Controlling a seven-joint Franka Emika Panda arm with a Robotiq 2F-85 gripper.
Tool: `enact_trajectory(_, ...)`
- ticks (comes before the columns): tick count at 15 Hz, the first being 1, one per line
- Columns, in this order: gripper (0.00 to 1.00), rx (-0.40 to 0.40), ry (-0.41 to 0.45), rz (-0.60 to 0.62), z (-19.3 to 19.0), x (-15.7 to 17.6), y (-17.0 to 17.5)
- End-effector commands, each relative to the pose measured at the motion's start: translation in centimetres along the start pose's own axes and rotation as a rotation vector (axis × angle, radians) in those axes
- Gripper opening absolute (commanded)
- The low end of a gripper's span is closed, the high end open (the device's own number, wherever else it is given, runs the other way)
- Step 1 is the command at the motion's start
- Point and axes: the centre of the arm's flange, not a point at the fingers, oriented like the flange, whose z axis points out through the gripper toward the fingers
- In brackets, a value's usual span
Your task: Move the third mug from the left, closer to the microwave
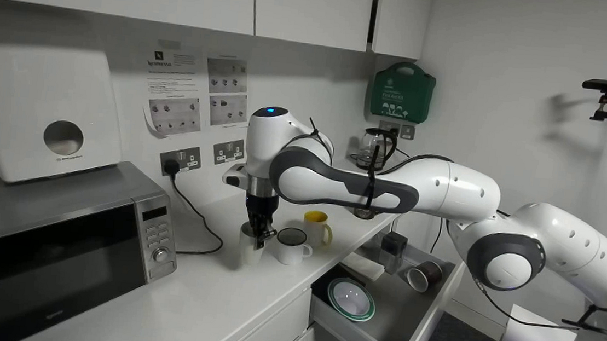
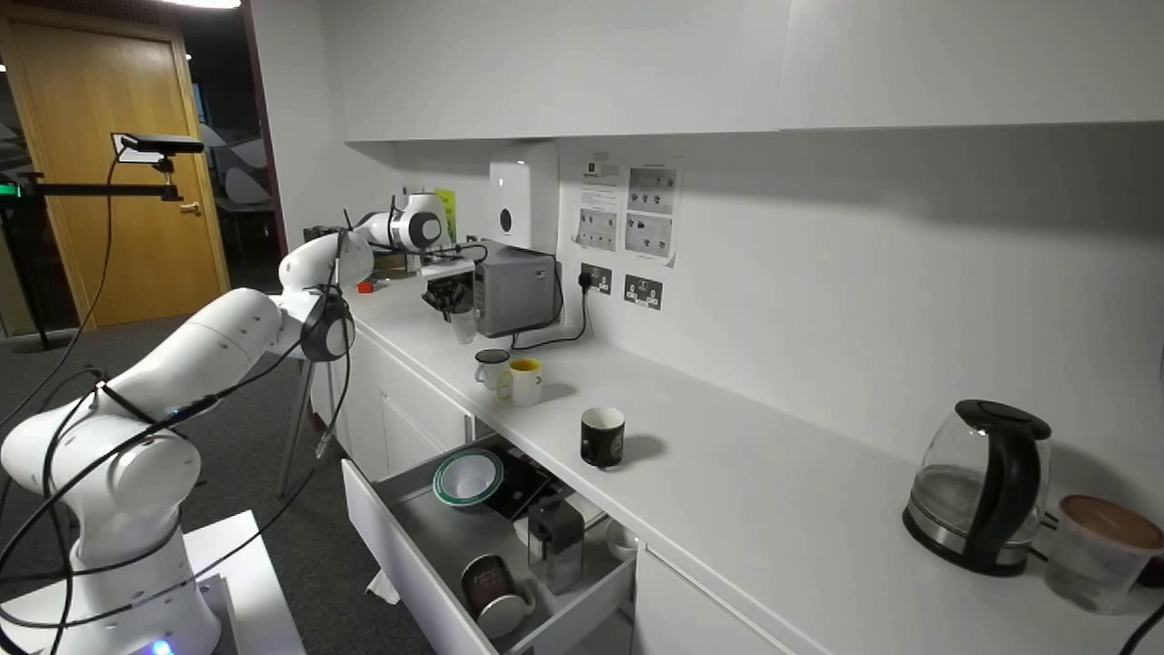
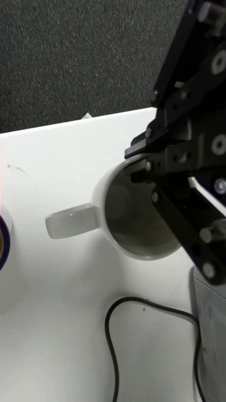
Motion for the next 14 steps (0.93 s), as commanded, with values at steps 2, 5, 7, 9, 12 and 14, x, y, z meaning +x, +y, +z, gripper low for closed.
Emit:
enact_trajectory(2,0.02,-0.071,-0.012,-0.027,-2.7,4.7,5.5)
enact_trajectory(5,0.02,-0.063,-0.035,-0.022,-1.7,4.5,6.1)
enact_trajectory(7,0.02,-0.053,-0.050,-0.020,-1.0,4.4,6.3)
enact_trajectory(9,0.02,-0.037,-0.058,-0.023,-0.4,4.3,6.4)
enact_trajectory(12,0.02,-0.017,-0.078,-0.026,0.7,4.3,6.2)
enact_trajectory(14,0.02,0.001,-0.088,-0.028,1.2,4.2,6.1)
